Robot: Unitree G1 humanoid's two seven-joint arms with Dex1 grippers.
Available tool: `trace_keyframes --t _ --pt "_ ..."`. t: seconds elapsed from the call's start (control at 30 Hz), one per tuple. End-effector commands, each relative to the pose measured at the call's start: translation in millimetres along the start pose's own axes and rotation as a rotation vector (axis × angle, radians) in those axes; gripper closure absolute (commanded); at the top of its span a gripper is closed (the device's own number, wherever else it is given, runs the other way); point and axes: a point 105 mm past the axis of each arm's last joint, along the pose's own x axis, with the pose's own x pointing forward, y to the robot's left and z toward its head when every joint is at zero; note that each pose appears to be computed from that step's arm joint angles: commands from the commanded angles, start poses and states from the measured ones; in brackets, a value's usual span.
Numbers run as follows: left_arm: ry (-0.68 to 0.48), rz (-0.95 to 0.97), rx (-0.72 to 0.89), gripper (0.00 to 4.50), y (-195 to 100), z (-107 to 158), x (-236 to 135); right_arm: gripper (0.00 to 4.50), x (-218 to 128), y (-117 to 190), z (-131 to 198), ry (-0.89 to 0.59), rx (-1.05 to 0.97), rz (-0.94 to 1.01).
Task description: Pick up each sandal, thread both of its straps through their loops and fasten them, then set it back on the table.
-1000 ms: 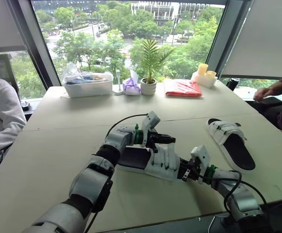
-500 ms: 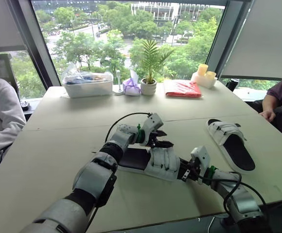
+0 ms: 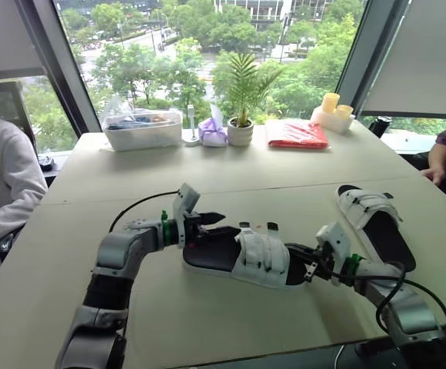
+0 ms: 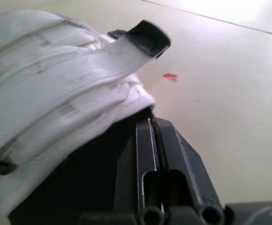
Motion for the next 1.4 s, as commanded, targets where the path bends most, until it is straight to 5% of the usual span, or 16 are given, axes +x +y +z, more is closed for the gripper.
trace_keyframes --t 0.03,0.63,0.77,0.93,0.97,1.27,1.4 --pt "0.019 -0.039 -0.001 0.04 -17.6 -3.6 -4.6 4.50 -17.0 -2.2 28.4 -0.042 -0.064 -0.006" --pt "0.038 -0.229 -0.201 0.04 -19.6 -22.9 77.1 4.50 -65.2 37.9 49.7 0.105 -0.047 0.073" --pt "0.052 -0.222 -0.212 1.26 -18.2 -28.0 86.6 4.50 -67.0 41.0 49.9 0.113 -0.038 0.062" --pt "0.034 -0.236 -0.227 3.72 -24.2 -25.1 85.1 4.50 -66.8 43.9 48.9 0.119 -0.020 0.062" --pt "0.002 -0.224 -0.244 4.14 -24.1 -18.9 85.5 4.50 -66.0 43.4 48.9 0.113 -0.013 0.058" --pt "-0.619 0.189 -0.556 4.14 20.5 80.6 107.4 4.50 -59.7 21.4 49.8 0.019 0.029 -0.067" --pt "-0.750 0.312 -0.633 4.14 33.3 94.9 125.1 4.50 -52.0 21.0 50.4 0.005 0.022 -0.062"
